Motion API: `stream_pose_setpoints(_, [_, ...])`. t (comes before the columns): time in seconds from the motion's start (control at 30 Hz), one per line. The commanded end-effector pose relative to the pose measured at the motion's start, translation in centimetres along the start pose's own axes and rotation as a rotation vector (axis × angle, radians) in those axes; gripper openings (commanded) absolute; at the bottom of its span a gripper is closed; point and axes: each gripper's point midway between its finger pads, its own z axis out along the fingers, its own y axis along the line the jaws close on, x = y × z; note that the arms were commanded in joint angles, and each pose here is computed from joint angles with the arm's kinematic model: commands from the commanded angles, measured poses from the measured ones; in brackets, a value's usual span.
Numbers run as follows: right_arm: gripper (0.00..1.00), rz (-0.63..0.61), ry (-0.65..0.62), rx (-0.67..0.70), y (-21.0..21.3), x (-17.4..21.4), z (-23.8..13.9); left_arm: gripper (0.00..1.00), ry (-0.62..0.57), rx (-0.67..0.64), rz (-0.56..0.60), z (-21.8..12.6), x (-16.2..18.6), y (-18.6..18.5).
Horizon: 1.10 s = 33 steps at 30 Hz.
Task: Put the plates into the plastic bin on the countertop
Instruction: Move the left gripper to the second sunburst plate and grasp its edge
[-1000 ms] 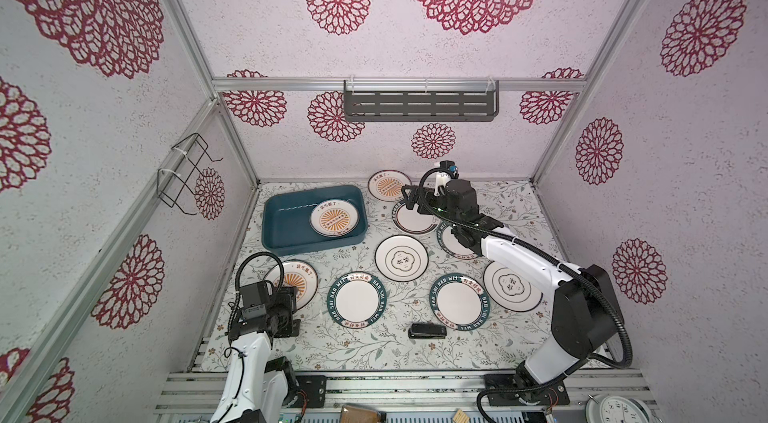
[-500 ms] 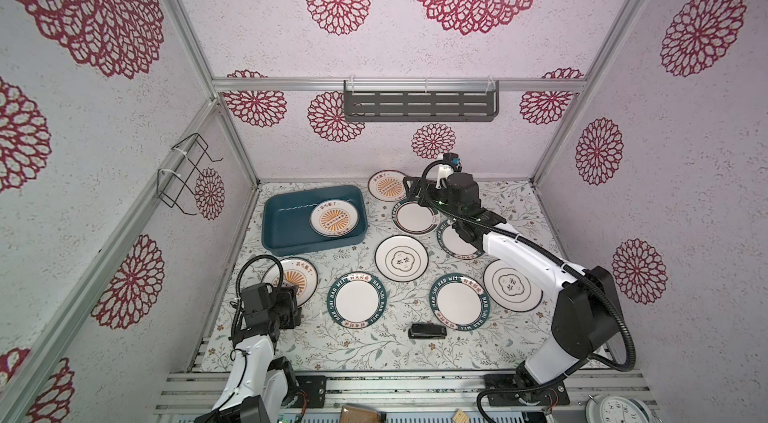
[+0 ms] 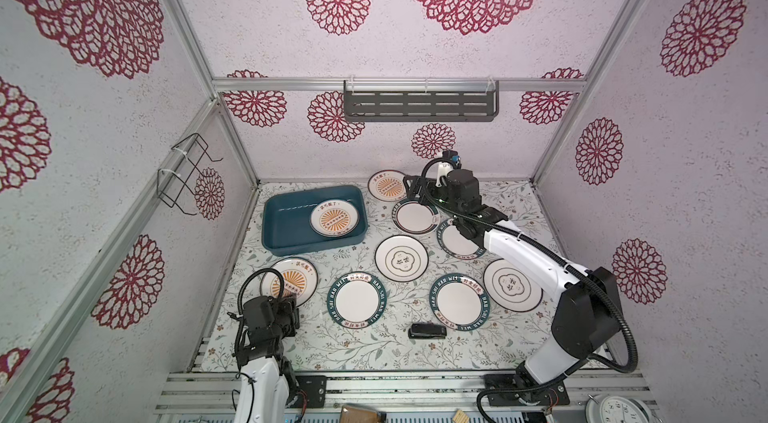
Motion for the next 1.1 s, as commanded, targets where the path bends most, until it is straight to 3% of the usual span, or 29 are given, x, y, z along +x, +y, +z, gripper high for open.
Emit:
stream_pose_setpoints(0.0, [0.99, -0.019, -0.077, -0.017, 1.2, -3.2, -1.5, 0.5, -0.047, -0.185, -0.027, 0.0, -0.6, 5.3])
stream_pose_setpoints(0.57, [0.99, -0.021, -0.089, 0.005, 0.7, -3.3, -2.0, 0.26, -0.03, -0.162, -0.004, 1.4, -0.8, 4.3])
stream_pose_setpoints(0.8, [0.99, -0.016, -0.086, 0.01, 0.5, -3.0, -2.0, 0.02, -0.039, -0.137, 0.012, 1.0, -1.1, 2.5])
stream_pose_setpoints(1.07, [0.99, -0.012, -0.09, 0.007, 0.6, -3.1, -1.6, 0.0, -0.02, -0.17, -0.043, -0.8, -0.3, 1.8])
